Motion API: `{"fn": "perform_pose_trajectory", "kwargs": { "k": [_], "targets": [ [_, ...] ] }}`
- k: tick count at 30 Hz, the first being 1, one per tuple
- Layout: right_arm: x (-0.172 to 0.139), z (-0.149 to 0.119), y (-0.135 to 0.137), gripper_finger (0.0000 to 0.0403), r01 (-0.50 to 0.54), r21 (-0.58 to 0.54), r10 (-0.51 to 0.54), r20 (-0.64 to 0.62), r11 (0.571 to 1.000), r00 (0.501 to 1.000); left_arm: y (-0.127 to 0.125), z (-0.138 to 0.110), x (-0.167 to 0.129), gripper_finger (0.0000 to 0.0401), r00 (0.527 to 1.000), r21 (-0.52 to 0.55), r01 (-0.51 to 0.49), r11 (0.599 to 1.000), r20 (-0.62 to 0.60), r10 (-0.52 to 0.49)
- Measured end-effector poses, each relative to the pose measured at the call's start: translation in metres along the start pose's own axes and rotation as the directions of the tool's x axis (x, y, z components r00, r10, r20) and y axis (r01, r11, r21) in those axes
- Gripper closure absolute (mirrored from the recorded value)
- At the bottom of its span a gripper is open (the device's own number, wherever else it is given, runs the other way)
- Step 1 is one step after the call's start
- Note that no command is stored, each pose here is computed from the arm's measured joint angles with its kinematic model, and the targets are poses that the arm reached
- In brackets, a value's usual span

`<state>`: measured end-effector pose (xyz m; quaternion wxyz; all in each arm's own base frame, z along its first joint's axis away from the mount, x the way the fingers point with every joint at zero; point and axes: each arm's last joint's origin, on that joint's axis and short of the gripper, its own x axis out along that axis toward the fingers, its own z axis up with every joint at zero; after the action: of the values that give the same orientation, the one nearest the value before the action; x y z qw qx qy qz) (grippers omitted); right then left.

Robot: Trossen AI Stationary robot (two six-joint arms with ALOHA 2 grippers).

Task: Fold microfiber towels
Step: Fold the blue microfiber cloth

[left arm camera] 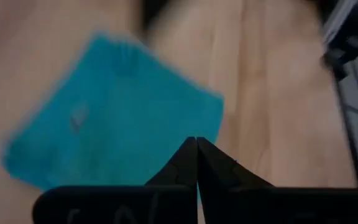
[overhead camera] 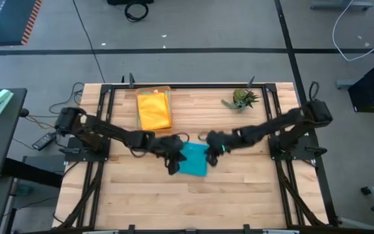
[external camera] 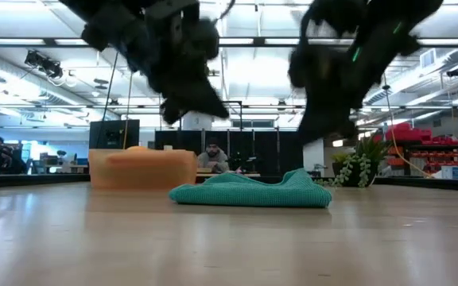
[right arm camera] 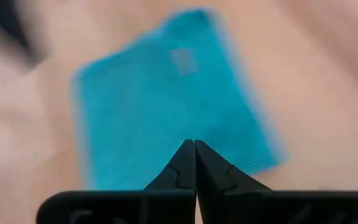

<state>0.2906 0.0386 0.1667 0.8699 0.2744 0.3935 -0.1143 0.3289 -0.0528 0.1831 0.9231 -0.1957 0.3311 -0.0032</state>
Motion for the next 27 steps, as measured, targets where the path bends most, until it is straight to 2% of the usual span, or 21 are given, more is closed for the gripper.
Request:
{"fn": "perform_pose_trajectory", "kwargs": {
  "k": [2, 6, 10, 15, 21, 25, 27],
  "targets": [
    [0.009, 0.008, -0.024, 0.0400, 0.040, 0.011, -0.040, -0.008, 0.999, 0.999, -0.007, -0.016, 0.012, 0.0389, 0.998, -0.045, -0.006, 0.999, -0.061, 0.003],
    [0.022, 0.011, -0.055, 0.0400, 0.081, 0.017, -0.080, -0.046, 0.997, 0.996, -0.021, -0.045, 0.032, 0.0391, 0.990, -0.096, -0.015, 0.995, -0.139, 0.002],
    [0.035, 0.003, -0.059, 0.0400, 0.084, 0.004, -0.083, -0.100, 0.996, 0.992, -0.019, -0.061, 0.040, 0.0395, 0.978, -0.094, -0.082, 0.992, -0.202, 0.062],
    [0.043, -0.020, -0.031, 0.0400, 0.049, 0.049, -0.042, -0.142, 0.998, 0.989, -0.006, -0.056, 0.034, 0.0388, 0.961, -0.020, -0.158, 0.987, -0.235, 0.149],
    [0.024, -0.069, 0.038, 0.0400, -0.111, 0.180, 0.157, -0.267, 0.977, 0.951, 0.025, -0.043, 0.003, 0.0392, 0.889, 0.127, -0.255, 0.959, -0.360, 0.284],
    [0.005, -0.078, 0.071, 0.0400, -0.193, 0.235, 0.251, -0.251, 0.953, 0.935, 0.034, -0.027, -0.018, 0.0379, 0.890, 0.125, -0.298, 0.946, -0.321, 0.323],
    [-0.004, -0.071, 0.072, 0.0400, -0.188, 0.284, 0.244, -0.178, 0.940, 0.953, 0.032, -0.014, -0.024, 0.0377, 0.925, 0.084, -0.284, 0.955, -0.236, 0.296]
  ]
}}
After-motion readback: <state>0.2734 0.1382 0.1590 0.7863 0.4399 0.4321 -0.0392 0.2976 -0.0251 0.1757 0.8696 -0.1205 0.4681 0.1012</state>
